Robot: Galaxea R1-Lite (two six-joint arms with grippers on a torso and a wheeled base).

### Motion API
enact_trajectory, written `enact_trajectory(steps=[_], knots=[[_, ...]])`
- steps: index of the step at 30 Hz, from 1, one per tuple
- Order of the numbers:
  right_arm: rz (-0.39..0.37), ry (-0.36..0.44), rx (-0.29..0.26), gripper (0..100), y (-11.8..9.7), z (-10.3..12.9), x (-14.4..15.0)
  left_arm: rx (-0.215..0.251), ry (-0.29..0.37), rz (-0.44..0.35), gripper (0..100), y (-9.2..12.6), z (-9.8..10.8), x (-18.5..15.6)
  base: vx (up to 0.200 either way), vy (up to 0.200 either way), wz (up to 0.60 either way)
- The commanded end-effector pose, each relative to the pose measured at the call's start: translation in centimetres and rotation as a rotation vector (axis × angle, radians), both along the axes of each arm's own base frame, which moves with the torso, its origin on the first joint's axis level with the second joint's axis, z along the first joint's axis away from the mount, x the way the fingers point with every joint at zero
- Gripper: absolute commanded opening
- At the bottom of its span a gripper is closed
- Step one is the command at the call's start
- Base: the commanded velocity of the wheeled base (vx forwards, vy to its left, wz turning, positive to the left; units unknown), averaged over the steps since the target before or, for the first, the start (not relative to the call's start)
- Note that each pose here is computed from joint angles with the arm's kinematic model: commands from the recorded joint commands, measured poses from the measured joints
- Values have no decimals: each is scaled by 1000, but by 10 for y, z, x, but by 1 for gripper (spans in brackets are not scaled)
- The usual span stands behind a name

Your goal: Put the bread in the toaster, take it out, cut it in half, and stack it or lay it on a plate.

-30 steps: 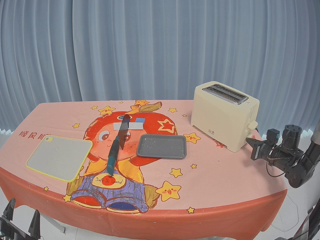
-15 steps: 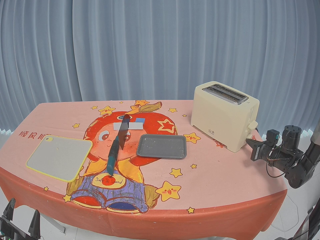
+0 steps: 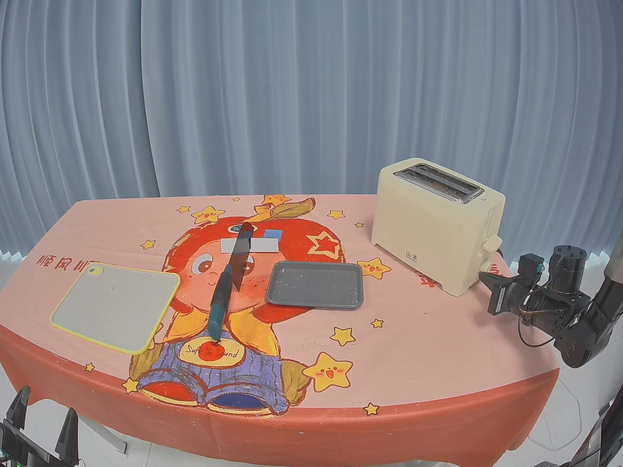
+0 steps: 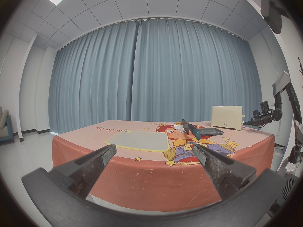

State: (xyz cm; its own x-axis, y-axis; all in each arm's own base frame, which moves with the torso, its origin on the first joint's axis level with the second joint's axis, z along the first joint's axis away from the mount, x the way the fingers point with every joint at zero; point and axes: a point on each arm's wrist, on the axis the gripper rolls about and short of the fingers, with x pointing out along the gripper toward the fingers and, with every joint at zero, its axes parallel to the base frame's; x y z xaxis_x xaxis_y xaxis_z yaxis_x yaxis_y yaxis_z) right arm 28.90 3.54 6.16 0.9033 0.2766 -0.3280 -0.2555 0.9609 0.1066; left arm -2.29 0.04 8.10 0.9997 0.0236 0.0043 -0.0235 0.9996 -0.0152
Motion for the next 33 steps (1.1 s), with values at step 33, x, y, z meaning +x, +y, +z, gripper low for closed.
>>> enact_trajectory(steps=[33], knots=[[6, 26, -9, 0, 0, -7, -2, 0, 12, 1, 100, 0, -5, 1, 0, 0, 0]])
